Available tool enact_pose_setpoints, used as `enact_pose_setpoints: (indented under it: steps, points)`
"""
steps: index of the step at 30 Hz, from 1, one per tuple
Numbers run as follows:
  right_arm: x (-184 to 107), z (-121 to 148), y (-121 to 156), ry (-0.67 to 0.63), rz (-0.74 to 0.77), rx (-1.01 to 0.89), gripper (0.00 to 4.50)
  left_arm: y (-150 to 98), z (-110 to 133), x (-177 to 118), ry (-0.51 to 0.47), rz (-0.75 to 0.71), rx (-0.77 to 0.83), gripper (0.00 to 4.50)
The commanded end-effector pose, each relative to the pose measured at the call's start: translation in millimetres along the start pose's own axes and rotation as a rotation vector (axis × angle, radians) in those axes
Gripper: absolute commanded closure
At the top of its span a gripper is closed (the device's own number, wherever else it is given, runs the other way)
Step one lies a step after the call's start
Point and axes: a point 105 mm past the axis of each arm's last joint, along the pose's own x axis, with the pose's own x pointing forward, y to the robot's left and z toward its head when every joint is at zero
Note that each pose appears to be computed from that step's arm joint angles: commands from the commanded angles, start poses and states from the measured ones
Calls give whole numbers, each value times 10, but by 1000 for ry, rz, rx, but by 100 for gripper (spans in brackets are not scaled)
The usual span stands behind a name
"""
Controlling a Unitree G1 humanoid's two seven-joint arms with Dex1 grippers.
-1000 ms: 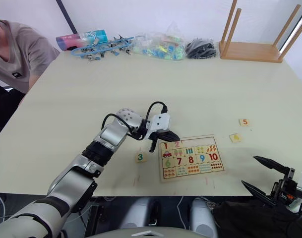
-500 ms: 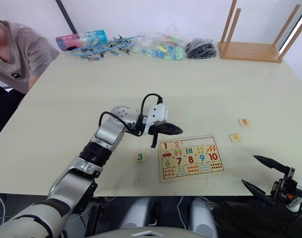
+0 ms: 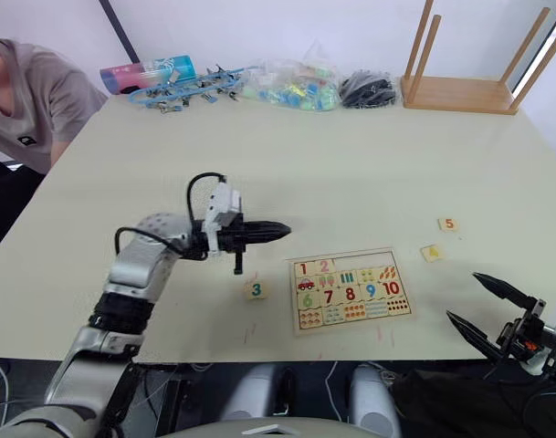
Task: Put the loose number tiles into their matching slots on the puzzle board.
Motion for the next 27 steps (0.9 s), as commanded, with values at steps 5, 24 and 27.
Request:
enact_pose_setpoints:
  steps: [5,24,27]
  points:
    - [-92,62,-113,13,-37,-26,0,40,-26,-360,-13,151,29,444]
    - [-334,12,-263,65,-158,-16,0,-259,-447,-1146,-15,352,-58,9]
    - [-359,-10,-245,68,-162,-9,0,-314,-519,-1287,0,369,-73,9]
